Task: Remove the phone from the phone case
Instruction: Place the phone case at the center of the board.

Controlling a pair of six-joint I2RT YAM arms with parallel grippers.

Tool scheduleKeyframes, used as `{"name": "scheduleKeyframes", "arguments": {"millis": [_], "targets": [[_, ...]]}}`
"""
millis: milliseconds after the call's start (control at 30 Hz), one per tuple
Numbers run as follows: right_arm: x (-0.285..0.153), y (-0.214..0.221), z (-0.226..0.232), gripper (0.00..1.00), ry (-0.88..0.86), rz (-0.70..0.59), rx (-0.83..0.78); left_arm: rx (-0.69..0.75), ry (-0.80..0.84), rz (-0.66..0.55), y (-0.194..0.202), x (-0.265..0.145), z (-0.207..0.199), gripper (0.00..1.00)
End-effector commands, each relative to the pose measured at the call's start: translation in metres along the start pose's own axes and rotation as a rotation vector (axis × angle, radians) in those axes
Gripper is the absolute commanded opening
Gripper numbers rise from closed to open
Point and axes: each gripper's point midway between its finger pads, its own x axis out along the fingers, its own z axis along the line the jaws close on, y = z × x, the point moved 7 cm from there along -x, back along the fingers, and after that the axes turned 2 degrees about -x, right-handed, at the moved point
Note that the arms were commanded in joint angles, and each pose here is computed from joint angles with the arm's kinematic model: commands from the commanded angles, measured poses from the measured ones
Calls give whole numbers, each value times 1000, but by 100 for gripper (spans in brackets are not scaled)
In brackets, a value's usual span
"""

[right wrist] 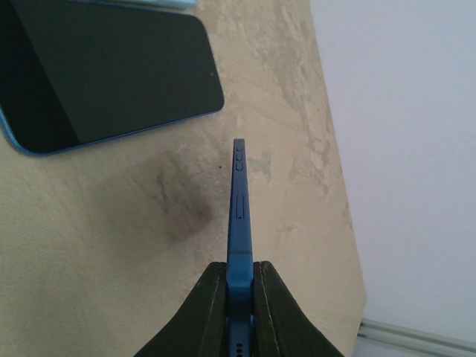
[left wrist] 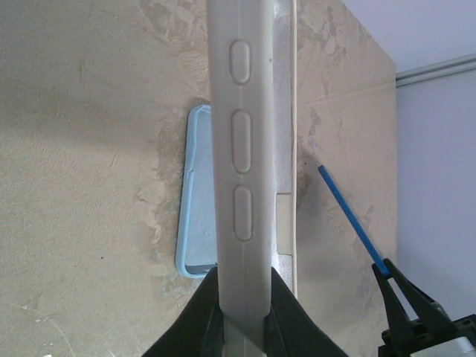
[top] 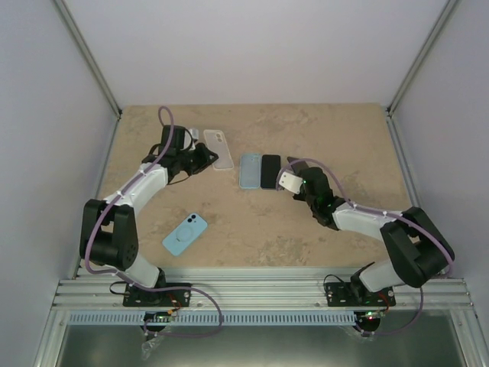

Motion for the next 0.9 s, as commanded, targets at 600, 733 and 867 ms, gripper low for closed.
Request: {"name": "scheduleKeyframes", "arguments": {"millis": [600,733,867], "targets": [[14,0,37,16,13,-28,1,-12,16,-7,-9,-2,0,0],[14,-1,47,16,-10,-32,-4,-16,15,-4,-9,0,1,0],[16,-1,58,16,-27,-34,-25,-18,10,-1,-10,1,2,0]]}}
